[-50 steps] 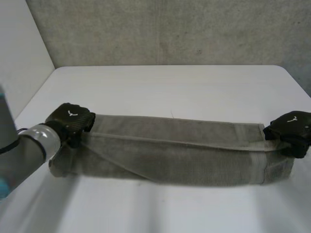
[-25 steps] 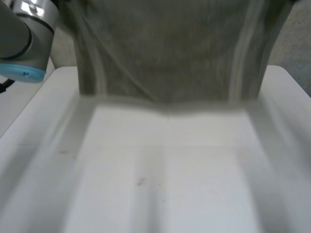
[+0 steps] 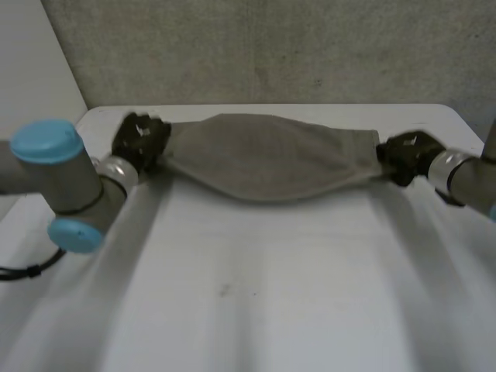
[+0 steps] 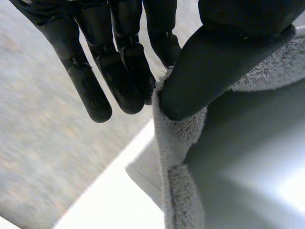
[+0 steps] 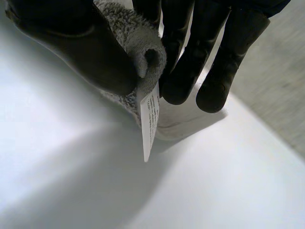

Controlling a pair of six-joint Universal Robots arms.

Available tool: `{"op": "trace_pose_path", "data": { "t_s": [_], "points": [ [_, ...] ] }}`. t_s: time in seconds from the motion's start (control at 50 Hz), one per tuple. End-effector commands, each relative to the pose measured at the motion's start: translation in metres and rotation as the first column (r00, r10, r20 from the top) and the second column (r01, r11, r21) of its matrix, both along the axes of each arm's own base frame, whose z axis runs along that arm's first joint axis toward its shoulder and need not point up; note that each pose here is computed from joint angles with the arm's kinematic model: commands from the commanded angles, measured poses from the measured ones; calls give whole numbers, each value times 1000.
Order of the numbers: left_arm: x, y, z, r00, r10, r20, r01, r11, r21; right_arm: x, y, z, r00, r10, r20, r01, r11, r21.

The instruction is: Fold the towel.

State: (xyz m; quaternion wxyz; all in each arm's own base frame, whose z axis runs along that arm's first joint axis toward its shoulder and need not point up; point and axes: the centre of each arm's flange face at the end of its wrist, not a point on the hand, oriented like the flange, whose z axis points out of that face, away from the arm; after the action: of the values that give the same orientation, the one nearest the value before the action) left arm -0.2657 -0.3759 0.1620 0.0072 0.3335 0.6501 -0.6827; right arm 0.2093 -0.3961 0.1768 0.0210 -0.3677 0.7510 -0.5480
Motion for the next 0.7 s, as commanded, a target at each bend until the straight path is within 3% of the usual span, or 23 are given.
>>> {"op": "trace_pose_path", "data": {
  "t_s": [0.02, 0.14, 0.2, 0.24, 0.36, 0.48, 0.66, 0.7],
  "points": [
    [7, 27, -31, 989, -31, 145, 20, 997, 72, -12, 16, 10, 1000, -14, -17, 15, 1000, 19],
    [19, 55, -11, 985, -28, 170, 16, 998, 69, -30, 44, 38, 998, -28, -55, 28, 999, 17],
    [34, 80, 3, 984, -20, 176, 6, 997, 82, -44, 71, 49, 989, -11, -147, 17, 999, 43],
    [46, 116, 12, 980, -40, 196, 15, 992, 127, -64, 103, 52, 962, 31, -271, 4, 992, 127],
    [56, 174, 45, 956, -147, 252, 121, 986, 117, -89, 148, 53, 891, 158, -427, -46, 965, 260],
    [57, 168, 52, 954, -179, 241, 157, 982, 108, -96, 134, 54, 904, 87, -419, -9, 983, 185],
    [35, 89, 26, 947, -175, 270, 136, 978, 157, -64, 79, 30, 953, 65, -295, -25, 990, 138],
    [18, 65, 17, 941, -178, 289, 144, 980, 136, -55, 60, 16, 962, 51, -270, -8, 987, 159]
  ]
}}
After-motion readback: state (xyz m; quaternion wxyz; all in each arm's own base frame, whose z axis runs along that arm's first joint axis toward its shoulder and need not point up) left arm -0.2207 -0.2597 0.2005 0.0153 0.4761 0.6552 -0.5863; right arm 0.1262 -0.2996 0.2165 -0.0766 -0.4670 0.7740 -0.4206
